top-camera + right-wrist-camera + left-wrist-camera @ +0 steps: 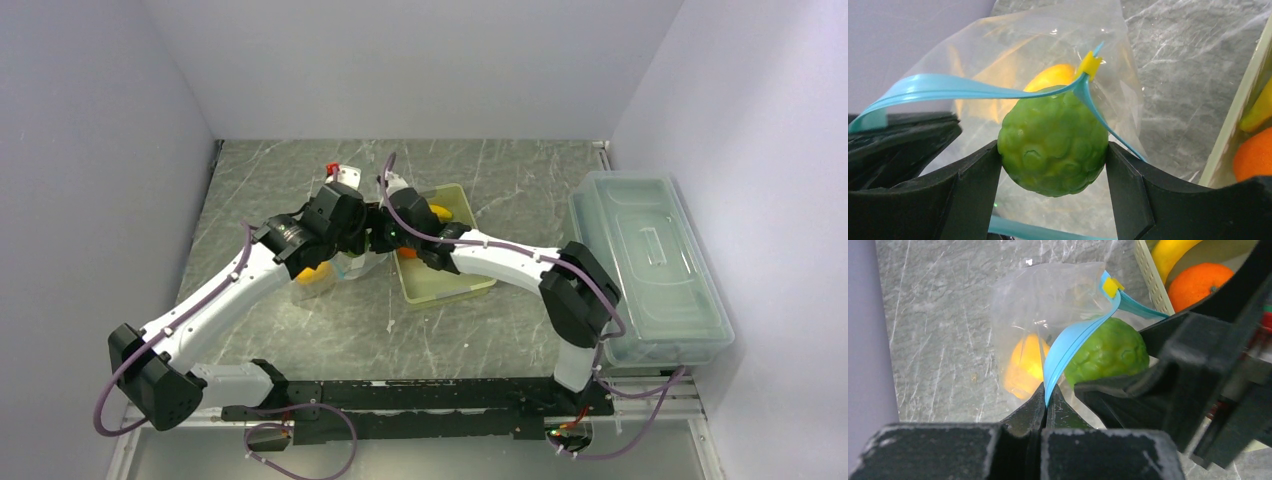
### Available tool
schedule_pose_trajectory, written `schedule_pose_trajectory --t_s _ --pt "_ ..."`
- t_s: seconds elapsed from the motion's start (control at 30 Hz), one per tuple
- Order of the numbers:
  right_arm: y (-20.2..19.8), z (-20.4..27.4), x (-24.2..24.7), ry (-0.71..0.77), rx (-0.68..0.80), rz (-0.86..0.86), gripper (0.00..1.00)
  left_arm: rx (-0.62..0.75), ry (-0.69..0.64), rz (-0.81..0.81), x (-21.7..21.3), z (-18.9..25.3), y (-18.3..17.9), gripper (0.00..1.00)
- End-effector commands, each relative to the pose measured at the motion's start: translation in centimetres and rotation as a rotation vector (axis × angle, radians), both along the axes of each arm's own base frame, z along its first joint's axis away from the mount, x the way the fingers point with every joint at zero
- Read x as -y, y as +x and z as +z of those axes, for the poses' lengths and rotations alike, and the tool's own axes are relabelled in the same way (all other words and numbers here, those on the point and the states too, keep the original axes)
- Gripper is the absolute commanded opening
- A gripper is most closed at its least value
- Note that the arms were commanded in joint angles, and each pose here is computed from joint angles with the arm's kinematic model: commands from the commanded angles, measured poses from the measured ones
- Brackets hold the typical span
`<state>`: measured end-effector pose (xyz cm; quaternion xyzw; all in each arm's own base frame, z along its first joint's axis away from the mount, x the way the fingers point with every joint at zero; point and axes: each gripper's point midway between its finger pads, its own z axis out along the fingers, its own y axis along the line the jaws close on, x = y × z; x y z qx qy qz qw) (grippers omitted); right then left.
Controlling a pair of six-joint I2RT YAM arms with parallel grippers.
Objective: Place the food in the zip-top bag and seal the zipper
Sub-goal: Place the fake fruit in the zipper food storage bag.
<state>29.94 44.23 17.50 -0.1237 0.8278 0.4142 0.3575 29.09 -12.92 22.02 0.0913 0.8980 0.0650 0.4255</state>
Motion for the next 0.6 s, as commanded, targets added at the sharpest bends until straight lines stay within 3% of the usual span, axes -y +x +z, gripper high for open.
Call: schedule_pose_trajectory --t_s 0.0,0.3,0.43,0.57 --pt "1.9 3.6 -1.7 0.119 0.039 -0.061 0.2 0.005 -0.011 -0.004 0.3 0.6 0.4 0.0" --pt "4.3 2.3 -2.0 0.132 0.019 -0.188 0.3 -0.005 -0.015 -0.004 0.4 0.3 0.4 0.0" --pt "4.9 2.1 -2.4 0.148 0.012 -0.212 0.43 -0.004 -0.018 -0.001 0.3 0.3 0.5 0.0" --pt "5.0 2.4 -2.7 0.173 0.016 -0.212 0.66 -0.005 -0.017 0.0 0.2 0.3 0.5 0.0"
